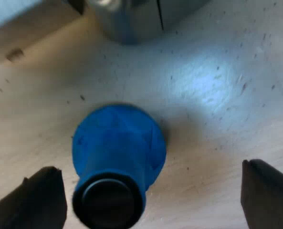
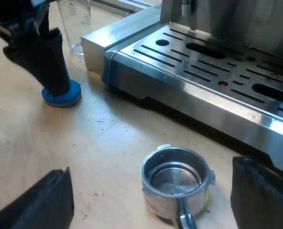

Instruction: Grind coffee beans and then tamp

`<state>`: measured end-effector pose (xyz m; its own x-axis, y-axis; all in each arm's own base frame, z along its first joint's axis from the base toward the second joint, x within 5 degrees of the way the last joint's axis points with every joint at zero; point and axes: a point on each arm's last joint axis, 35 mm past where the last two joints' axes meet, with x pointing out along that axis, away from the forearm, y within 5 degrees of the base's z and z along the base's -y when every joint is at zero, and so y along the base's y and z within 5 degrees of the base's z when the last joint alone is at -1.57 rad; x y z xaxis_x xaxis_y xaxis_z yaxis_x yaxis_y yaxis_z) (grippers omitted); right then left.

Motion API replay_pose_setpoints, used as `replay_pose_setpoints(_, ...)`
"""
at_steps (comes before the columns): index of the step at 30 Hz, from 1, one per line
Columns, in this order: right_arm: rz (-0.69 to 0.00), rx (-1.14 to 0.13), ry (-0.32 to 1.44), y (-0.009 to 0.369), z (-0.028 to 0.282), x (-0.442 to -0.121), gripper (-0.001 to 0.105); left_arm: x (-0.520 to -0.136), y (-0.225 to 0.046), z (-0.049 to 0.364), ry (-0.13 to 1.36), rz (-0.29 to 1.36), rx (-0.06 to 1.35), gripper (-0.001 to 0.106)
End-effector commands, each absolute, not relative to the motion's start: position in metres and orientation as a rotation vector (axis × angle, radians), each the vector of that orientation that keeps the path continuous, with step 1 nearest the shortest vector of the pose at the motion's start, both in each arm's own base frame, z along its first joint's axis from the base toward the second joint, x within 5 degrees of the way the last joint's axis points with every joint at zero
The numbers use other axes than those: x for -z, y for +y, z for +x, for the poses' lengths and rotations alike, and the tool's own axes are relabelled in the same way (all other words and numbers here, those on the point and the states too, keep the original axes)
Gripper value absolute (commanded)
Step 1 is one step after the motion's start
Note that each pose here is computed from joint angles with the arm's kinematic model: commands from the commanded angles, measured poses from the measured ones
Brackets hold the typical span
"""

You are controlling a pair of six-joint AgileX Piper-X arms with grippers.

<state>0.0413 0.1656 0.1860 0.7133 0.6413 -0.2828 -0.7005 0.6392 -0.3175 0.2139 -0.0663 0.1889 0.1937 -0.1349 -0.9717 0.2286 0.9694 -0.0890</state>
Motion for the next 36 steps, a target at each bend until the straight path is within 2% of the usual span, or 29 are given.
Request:
replay_pose_setpoints(1, -0.387, -0.803, 0.145, 0.17, 0.041, -0.194, 0.07, -0.214, -0.066, 0.213, 1.261, 0.058, 0.265, 0.075)
replay_pose_setpoints(6, -0.399, -0.813, 0.164, 0.176, 0.041, -0.204, 0.07, -0.254, -0.062, 0.2, 1.086, 0.037, 0.285, 0.075)
replay_pose_setpoints(9, -0.39, -0.881, 0.209, 0.184, 0.04, -0.218, 0.07, -0.278, -0.058, 0.186, 0.971, 0.023, 0.298, 0.075)
replay_pose_setpoints(14, -0.481, -0.995, 0.323, 0.192, 0.037, -0.248, 0.07, -0.316, -0.047, 0.15, 0.763, -0.001, 0.318, 0.075)
replay_pose_setpoints(19, -0.504, -0.988, 0.345, 0.195, 0.039, -0.289, 0.07, -0.343, -0.038, 0.117, 0.607, -0.019, 0.331, 0.075)
replay_pose_setpoints(21, -0.498, -0.986, 0.342, 0.195, 0.039, -0.294, 0.07, -0.358, -0.033, 0.103, 0.527, -0.028, 0.337, 0.075)
replay_pose_setpoints(23, -0.461, -0.983, 0.41, 0.192, 0.045, -0.308, 0.07, -0.367, -0.031, 0.096, 0.478, -0.033, 0.341, 0.075)
replay_pose_setpoints(24, -0.438, -0.989, 0.463, 0.188, 0.056, -0.32, 0.07, -0.369, -0.031, 0.094, 0.467, -0.035, 0.341, 0.075)
replay_pose_setpoints(25, -0.443, -1.004, 0.519, 0.181, 0.068, -0.332, 0.07, -0.383, -0.028, 0.084, 0.406, -0.041, 0.346, 0.075)
replay_pose_setpoints(29, -0.402, -0.872, 0.552, 0.161, 0.099, -0.351, 0.07, -0.402, -0.026, 0.08, 0.358, -0.059, 0.337, 0.075)
replay_pose_setpoints(36, -0.276, -0.694, 0.679, 0.117, 0.137, -0.364, 0.07, -0.412, -0.021, 0.098, 0.428, -0.088, 0.246, 0.075)
